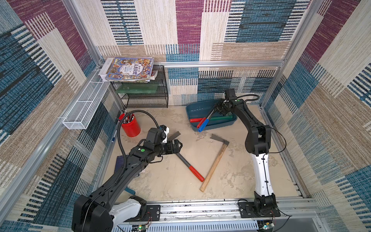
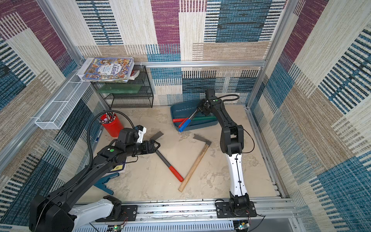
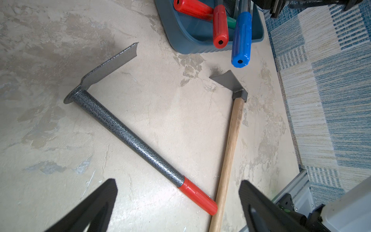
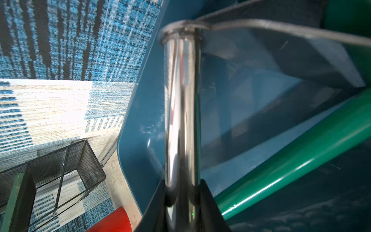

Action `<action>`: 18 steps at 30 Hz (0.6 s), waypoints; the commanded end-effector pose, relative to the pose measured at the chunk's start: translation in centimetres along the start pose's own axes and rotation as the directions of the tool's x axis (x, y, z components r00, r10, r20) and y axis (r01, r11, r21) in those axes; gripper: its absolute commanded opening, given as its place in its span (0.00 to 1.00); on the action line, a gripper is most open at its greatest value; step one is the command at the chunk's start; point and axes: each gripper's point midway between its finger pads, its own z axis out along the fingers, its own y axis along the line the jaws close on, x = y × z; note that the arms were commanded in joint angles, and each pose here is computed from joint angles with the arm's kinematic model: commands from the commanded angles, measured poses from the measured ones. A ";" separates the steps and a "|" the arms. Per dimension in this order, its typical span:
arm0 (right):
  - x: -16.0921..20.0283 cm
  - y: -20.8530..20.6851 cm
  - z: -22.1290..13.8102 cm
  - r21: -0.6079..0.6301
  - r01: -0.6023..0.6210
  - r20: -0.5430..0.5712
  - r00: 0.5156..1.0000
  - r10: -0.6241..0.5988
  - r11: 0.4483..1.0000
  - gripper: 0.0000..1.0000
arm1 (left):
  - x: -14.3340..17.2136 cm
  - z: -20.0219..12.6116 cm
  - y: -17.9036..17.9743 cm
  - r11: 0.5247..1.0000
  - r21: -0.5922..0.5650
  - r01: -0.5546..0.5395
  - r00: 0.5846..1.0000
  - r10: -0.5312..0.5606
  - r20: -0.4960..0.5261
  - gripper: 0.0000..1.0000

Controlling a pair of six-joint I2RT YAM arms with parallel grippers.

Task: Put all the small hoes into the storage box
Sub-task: Place the hoe in the storage box.

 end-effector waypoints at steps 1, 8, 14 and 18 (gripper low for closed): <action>-1.0 0.9 0.0 -0.031 -0.021 0.038 0.999 0.022 0.999 0.00 | 0.1 0.1 0.2 1.000 -0.013 -0.020 1.000 0.020 -0.001 0.98; -1.2 0.3 1.3 -0.026 -0.054 0.030 0.998 0.055 0.998 0.00 | 0.1 0.1 0.4 1.000 -0.018 -0.021 1.000 0.021 0.000 0.98; -1.8 0.7 1.6 -0.052 -0.065 0.045 0.997 0.068 0.997 0.02 | 0.2 0.0 0.5 0.999 -0.024 -0.021 1.000 0.021 -0.002 0.98; -2.2 0.8 2.0 -0.066 -0.085 0.048 0.995 0.088 0.994 0.02 | 0.2 0.0 0.5 0.999 -0.026 -0.021 1.000 0.021 -0.001 0.98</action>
